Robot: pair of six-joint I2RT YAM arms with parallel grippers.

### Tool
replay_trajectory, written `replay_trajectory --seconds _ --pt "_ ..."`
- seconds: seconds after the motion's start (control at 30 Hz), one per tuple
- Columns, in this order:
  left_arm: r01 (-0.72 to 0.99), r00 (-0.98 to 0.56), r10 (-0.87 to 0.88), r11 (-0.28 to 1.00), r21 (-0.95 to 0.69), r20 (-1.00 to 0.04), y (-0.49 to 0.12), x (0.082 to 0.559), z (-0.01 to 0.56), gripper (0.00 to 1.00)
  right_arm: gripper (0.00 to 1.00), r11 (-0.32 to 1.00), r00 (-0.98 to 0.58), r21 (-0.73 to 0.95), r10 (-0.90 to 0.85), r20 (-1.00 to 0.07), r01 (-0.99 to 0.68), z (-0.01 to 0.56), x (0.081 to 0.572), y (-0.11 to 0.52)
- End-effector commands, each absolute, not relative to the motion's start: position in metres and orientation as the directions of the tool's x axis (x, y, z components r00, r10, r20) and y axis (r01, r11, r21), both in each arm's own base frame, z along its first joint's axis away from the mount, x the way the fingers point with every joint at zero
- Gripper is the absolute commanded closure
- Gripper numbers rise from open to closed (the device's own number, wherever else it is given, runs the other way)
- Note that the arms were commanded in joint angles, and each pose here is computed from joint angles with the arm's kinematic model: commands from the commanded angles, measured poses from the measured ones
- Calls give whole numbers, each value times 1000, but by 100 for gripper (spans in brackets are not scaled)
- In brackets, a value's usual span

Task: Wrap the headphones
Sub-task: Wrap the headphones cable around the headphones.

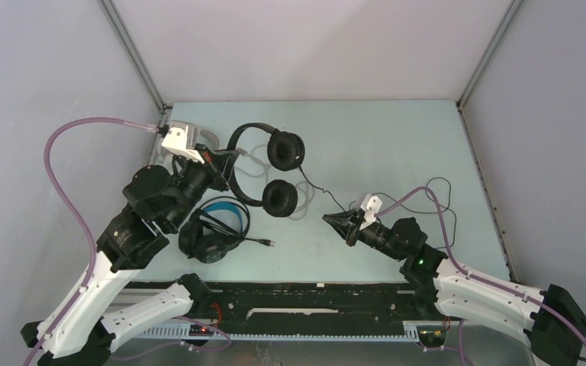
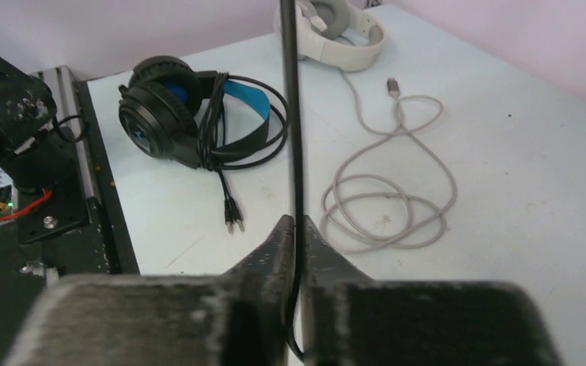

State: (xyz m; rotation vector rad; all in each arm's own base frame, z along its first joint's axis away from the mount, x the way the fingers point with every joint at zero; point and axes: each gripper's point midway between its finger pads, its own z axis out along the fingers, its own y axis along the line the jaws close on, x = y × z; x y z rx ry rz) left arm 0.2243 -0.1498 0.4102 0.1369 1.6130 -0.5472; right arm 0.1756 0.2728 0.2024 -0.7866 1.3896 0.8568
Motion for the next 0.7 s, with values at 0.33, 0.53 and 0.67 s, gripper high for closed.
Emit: replay_trajectory --seconds 0.33,0.53,0.67 --pt "542 -82 -443 732 -413 -893 -164 205 469 100 100 436 51 25 161 -986 -900 230 172 280" --pt "651 -136 -443 635 -417 -886 -193 197 469 100 100 403 97 -24 161 -982 -915 247 172 290" --pt "742 -179 -405 543 -393 -897 -215 183 472 100 100 390 119 -51 153 -981 -919 253 177 298"
